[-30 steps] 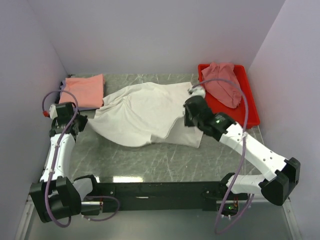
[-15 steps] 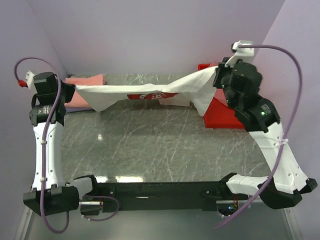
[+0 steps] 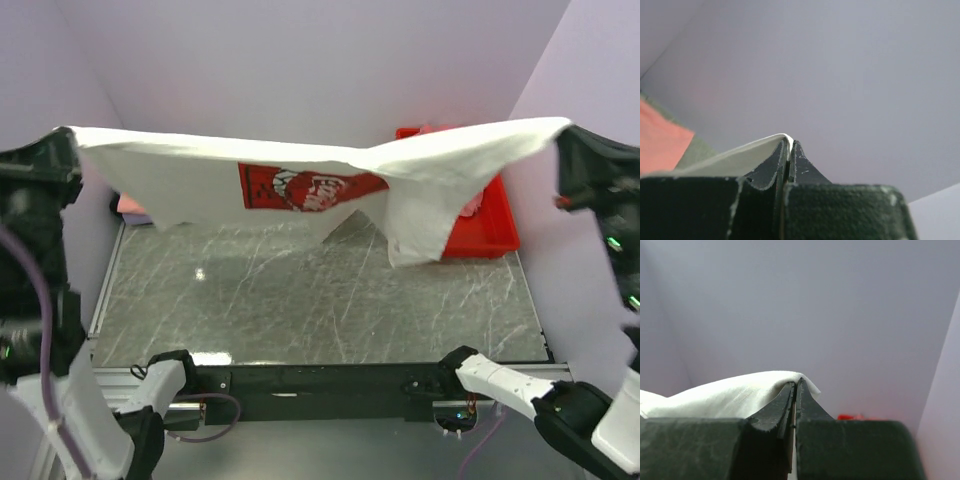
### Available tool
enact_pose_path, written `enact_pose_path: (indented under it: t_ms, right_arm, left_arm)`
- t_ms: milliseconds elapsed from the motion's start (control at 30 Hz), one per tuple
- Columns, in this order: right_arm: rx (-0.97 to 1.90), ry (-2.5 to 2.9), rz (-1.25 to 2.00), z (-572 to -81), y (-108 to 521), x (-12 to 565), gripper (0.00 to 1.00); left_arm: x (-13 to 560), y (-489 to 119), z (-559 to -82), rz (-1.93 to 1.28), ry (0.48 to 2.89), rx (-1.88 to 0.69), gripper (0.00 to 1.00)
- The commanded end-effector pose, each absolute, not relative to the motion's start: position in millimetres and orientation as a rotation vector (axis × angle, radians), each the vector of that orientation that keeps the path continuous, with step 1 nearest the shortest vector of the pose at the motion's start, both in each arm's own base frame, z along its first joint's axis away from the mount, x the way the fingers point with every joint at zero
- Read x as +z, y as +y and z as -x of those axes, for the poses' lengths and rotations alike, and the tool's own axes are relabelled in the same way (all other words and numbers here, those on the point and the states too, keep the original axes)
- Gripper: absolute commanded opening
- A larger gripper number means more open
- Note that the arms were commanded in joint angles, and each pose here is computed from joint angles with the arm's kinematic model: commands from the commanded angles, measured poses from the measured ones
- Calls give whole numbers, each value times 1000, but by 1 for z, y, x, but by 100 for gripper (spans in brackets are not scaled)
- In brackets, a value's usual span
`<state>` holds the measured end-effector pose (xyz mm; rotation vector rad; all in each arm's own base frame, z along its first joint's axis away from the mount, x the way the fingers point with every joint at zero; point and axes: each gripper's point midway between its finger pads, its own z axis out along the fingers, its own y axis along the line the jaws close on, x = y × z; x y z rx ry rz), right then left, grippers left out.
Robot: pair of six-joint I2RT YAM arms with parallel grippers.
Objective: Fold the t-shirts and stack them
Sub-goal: Flatten the tshirt out
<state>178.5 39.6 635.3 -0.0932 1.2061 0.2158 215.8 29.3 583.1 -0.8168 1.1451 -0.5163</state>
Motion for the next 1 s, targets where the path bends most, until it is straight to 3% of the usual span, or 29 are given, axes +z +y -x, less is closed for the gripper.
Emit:
enact_pose_path:
  t_ms: [0, 167, 267, 367, 500, 700, 967]
  right_arm:
    - [259, 1057, 193, -120, 28, 665, 0]
    - [266, 980, 206, -90, 15, 675, 0]
    - [248, 959, 210, -84, 11, 679, 0]
    - [209, 974, 222, -101, 16, 677, 0]
    - [62, 1074, 165, -167, 25, 667, 0]
    - [-78, 1288, 214, -295, 78, 593, 0]
    - [-87, 1648, 385, -435, 135, 399, 0]
  left_arm:
    - [616, 34, -163, 769, 1025, -438, 0]
    - [645, 28, -114, 712, 923, -429, 0]
    - [646, 28, -113, 708, 928, -417, 0]
    - [637, 32, -133, 717, 966, -404, 0]
    - [612, 40, -179, 741, 1057, -377, 0]
    - [503, 54, -281, 829, 1302, -340, 0]
    - [273, 67, -385, 998, 1680, -282, 0]
